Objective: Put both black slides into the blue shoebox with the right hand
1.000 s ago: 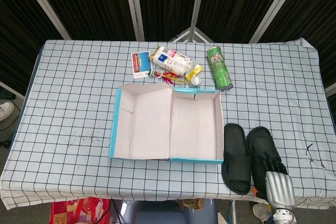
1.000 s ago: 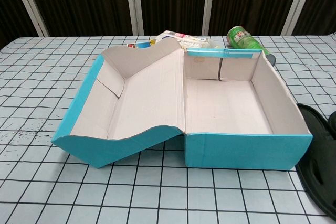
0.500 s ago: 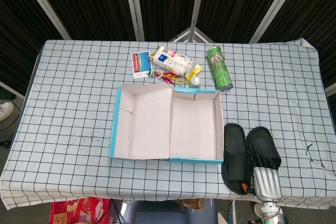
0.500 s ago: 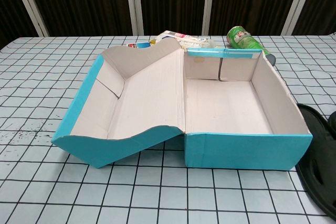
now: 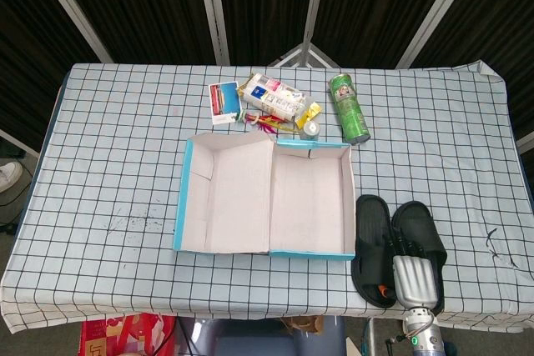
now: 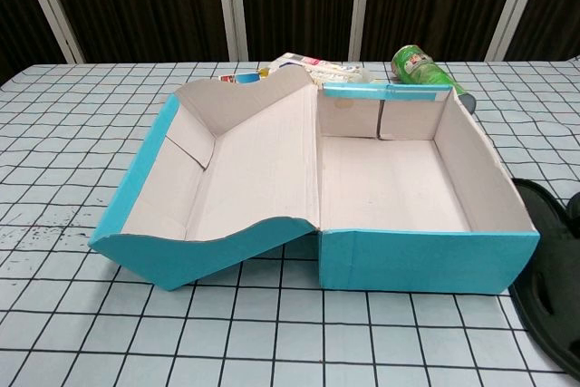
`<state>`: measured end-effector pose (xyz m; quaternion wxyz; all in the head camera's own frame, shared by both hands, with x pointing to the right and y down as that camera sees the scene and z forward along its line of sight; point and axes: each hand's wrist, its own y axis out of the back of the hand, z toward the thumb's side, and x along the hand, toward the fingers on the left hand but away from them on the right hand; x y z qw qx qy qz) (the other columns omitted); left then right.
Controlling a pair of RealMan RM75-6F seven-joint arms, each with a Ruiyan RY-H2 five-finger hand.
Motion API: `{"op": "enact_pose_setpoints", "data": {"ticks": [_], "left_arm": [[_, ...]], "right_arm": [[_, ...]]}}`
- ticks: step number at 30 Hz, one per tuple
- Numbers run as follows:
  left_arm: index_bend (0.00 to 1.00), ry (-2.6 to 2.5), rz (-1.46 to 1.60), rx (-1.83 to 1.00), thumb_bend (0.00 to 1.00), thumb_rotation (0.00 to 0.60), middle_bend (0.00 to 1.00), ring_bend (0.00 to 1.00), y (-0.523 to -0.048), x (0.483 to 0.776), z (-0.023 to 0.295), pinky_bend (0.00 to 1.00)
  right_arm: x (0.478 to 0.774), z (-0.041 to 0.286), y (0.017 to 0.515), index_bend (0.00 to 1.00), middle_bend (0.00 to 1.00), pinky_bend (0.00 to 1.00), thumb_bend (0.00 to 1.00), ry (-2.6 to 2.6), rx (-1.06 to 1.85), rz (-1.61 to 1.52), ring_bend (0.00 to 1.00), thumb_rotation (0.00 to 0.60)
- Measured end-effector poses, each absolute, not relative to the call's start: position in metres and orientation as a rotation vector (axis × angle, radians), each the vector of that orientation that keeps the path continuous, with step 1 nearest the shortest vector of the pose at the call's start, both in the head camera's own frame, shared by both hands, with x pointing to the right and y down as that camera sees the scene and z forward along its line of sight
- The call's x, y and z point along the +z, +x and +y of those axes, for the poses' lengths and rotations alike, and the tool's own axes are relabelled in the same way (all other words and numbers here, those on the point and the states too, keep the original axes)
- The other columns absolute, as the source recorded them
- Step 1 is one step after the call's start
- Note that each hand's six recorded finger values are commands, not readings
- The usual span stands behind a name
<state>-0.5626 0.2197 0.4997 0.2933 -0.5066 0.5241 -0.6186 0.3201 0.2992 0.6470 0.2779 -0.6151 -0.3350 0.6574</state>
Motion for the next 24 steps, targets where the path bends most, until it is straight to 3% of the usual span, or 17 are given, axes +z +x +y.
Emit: {"op": "enact_pose_setpoints", "data": {"ticks": [3, 7, 24], "left_arm": [[0.08, -1.348, 1.4, -1.647, 0.37, 0.6, 0.0, 0.0, -0.564, 0.499, 0.22, 0.09], [0.08, -1.35, 1.4, -1.647, 0.37, 0.6, 0.0, 0.0, -0.564, 0.499, 0.22, 0.09], [0.08, -1.354, 1.405, -1.645, 0.37, 0.6, 0.0, 0.0, -0.564, 0.498, 0.221, 0.09]], "right_arm": [[0.649, 0.296, 0.317, 0.41, 0.3, 0.11, 0.3, -1.655, 1.758, -0.886, 0.16, 0.6], [0.648, 0.293, 0.315, 0.46, 0.36, 0.08, 0.38, -1.657, 1.736, -0.91, 0.18, 0.6], [0.617, 0.268, 0.321, 0.48, 0.37, 0.07, 0.41, -1.602, 1.642, -1.007, 0.18, 0.6]]}}
